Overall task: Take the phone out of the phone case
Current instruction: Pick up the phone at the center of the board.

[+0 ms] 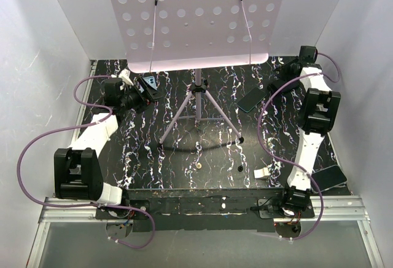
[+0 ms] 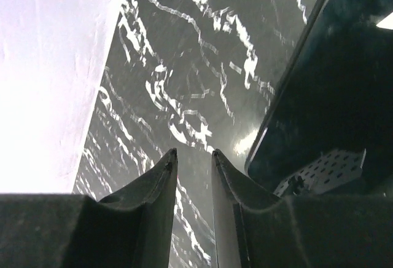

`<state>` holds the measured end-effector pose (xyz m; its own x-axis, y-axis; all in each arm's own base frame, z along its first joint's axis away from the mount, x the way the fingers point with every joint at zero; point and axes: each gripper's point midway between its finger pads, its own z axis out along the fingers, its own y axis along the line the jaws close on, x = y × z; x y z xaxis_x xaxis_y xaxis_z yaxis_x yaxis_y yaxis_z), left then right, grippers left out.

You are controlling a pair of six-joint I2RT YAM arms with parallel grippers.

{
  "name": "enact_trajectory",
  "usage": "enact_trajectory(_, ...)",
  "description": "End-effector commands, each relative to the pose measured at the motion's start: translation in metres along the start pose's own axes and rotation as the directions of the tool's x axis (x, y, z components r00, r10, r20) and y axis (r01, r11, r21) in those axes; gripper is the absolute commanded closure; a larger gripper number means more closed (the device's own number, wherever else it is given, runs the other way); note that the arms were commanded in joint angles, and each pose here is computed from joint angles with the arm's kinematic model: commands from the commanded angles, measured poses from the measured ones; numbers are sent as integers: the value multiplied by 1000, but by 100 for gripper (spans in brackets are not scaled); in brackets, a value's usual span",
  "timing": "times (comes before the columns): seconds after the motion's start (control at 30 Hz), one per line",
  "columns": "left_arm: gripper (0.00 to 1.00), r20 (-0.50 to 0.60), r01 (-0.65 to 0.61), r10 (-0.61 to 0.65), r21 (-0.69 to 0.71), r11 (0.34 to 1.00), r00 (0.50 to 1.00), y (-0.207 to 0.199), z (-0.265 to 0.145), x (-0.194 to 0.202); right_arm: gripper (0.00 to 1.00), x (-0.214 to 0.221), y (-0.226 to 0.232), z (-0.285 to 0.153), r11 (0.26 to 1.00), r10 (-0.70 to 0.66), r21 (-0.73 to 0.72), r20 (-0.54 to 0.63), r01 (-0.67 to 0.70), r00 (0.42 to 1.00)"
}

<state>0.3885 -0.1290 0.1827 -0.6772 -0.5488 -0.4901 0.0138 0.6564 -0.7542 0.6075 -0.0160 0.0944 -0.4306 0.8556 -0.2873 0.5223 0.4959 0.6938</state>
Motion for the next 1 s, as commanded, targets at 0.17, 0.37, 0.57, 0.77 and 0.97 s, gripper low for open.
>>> enact_trajectory(0.17, 24, -3, 6, -5, 54, 999, 1000, -7, 1, -2, 66, -8, 3, 35, 998, 58, 31, -31, -57, 998)
enact_trajectory(0.37, 25, -9, 15, -15, 61, 998, 1000, -8, 2, -2, 65, -1, -27, 35, 988, 22, 152, -42, -15, 999)
enact_trajectory(0.57, 24, -11, 14, -13, 69, 998, 1000, -10, 1, -2, 64, 13, -51, 17, 969, -8, 247, -90, 30, 996)
enact_trajectory(0.77, 24, -15, 13, -12, 71, 997, 1000, -10, 1, -1, 60, 27, -66, -24, 944, -75, 308, -140, 115, 987)
enact_trajectory(0.97, 25, -28, 26, -24, 81, 996, 999, -10, 2, 1, 51, 28, -57, -65, 923, -263, 243, -168, 298, 950)
